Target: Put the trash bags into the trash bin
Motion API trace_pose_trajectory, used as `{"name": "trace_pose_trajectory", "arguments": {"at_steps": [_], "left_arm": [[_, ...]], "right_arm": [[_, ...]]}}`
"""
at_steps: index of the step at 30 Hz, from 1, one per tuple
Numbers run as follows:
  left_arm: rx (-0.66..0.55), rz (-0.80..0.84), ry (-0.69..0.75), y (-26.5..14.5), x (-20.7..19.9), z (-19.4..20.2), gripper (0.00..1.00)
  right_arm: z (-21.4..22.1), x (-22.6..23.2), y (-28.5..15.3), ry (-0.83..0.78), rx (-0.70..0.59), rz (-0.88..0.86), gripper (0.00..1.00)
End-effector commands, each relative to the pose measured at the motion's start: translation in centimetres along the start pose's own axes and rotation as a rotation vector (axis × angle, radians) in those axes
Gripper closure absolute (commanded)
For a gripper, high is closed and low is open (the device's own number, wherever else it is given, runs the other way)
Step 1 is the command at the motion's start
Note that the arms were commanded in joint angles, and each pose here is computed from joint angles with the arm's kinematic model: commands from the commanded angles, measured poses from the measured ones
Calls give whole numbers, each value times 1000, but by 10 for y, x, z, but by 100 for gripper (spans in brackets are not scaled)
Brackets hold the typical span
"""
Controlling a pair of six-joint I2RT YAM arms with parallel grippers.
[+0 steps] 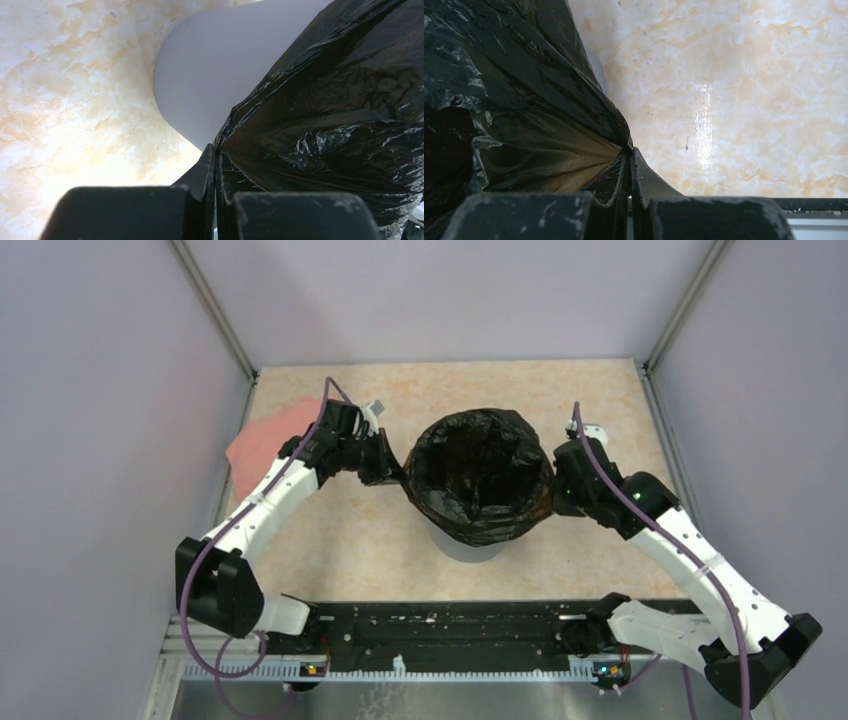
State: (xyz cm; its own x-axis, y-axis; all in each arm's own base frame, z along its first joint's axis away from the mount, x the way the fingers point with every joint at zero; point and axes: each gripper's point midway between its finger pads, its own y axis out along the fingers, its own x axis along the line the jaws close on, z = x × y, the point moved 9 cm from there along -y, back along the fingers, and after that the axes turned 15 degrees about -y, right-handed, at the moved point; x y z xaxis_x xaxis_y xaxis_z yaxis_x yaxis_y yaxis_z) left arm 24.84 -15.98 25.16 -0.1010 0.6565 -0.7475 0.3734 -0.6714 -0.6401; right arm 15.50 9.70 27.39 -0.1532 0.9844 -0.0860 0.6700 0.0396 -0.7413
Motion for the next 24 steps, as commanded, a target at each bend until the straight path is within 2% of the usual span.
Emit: {"name": "trace_pose_trajectory", "arguments": {"at_steps": [1, 5, 8, 10, 14, 19, 21, 24], "left_arm": [[-33, 10, 10, 5, -2, -6, 100], [-46, -12, 15, 11, 1, -10, 100], [-44, -20, 16, 15, 1, -14, 100], [-40, -13, 18, 17, -2, -18, 100], [-47, 7, 36, 16, -12, -25, 100], [-42, 26, 54, 16, -21, -32, 100], [-42, 31, 60, 16, -23, -33, 100], [-39, 32, 64, 18, -25, -36, 100]], "right_arm": [[-5, 2, 2, 37, -47, -35, 100], [-5, -5, 3, 34, -30, 6, 97], [-9, -11, -4, 30, -31, 26, 82], [-16, -14, -14, 26, -53, 23, 69], [-41, -17, -42, 26, -133, -6, 52], [-79, -16, -65, -28, -263, -63, 49], [-95, -8, -63, -77, -312, -117, 48], [-115, 5, -43, -159, -308, -150, 48]]}}
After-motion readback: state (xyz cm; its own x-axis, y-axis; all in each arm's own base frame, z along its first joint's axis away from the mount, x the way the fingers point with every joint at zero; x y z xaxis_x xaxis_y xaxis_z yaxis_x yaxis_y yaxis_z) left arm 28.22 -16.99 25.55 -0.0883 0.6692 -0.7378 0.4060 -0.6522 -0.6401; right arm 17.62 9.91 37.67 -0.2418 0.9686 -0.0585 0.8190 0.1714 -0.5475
